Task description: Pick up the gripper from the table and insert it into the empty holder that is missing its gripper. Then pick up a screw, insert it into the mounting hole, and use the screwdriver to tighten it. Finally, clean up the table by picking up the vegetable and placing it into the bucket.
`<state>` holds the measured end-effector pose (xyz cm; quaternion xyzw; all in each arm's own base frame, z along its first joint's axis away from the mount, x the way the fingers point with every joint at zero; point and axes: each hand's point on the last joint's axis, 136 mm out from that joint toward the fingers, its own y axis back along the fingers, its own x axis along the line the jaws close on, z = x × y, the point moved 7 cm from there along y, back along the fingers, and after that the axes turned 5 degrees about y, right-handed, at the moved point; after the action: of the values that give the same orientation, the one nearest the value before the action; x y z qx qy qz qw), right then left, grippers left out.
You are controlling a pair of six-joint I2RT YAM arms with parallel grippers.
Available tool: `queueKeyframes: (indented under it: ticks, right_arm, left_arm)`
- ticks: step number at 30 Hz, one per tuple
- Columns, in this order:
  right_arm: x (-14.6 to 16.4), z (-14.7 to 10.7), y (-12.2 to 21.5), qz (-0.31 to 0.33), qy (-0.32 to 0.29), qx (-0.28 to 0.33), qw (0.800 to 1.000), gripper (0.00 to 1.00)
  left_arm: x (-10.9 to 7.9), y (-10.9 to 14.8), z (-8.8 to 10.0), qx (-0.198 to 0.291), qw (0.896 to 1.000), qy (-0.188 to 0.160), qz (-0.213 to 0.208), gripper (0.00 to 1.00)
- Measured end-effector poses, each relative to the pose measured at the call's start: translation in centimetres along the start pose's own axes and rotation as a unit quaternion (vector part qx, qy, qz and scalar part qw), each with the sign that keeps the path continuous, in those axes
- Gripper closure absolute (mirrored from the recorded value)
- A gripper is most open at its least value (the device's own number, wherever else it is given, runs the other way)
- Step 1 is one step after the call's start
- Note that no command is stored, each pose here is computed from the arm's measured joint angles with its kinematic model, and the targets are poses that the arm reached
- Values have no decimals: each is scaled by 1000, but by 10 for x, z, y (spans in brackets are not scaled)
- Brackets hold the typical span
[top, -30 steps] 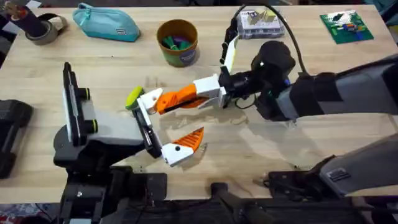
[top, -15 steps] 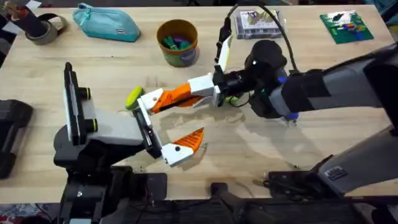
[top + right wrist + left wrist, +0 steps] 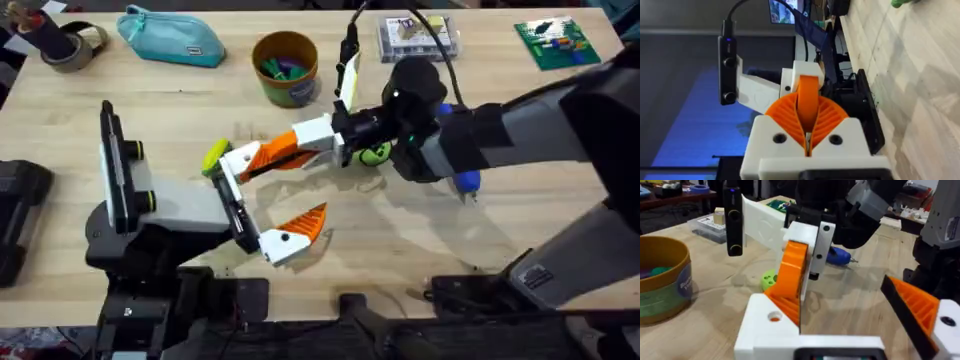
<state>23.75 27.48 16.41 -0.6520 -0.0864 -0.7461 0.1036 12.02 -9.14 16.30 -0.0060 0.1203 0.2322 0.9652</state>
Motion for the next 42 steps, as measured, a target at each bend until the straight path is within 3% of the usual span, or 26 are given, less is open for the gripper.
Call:
queueKeyframes:
  ticks: [21, 23, 28, 29, 42]
  right_arm:
    - [0, 0, 0, 0, -1, 1, 1000, 968]
    - [0, 0, 0, -1, -6, 1, 1000, 818]
    - [0, -4, -6, 1, -7, 11, 1000, 73]
    - [0, -4, -7, 1, -7, 12, 1000, 24]
    - [0, -4, -7, 1, -13, 13, 1000, 5]
  left_arm:
    - [0, 0, 0, 0, 1000, 0, 0, 13]
    - [0, 0, 0, 0, 1000, 0, 0, 13]
    - [-1, 0, 0, 1, 1000, 0, -5, 13]
    - [-1, 0, 0, 1, 1000, 0, -6, 13]
    - [-1, 0, 0, 1, 1000, 0, -7, 13]
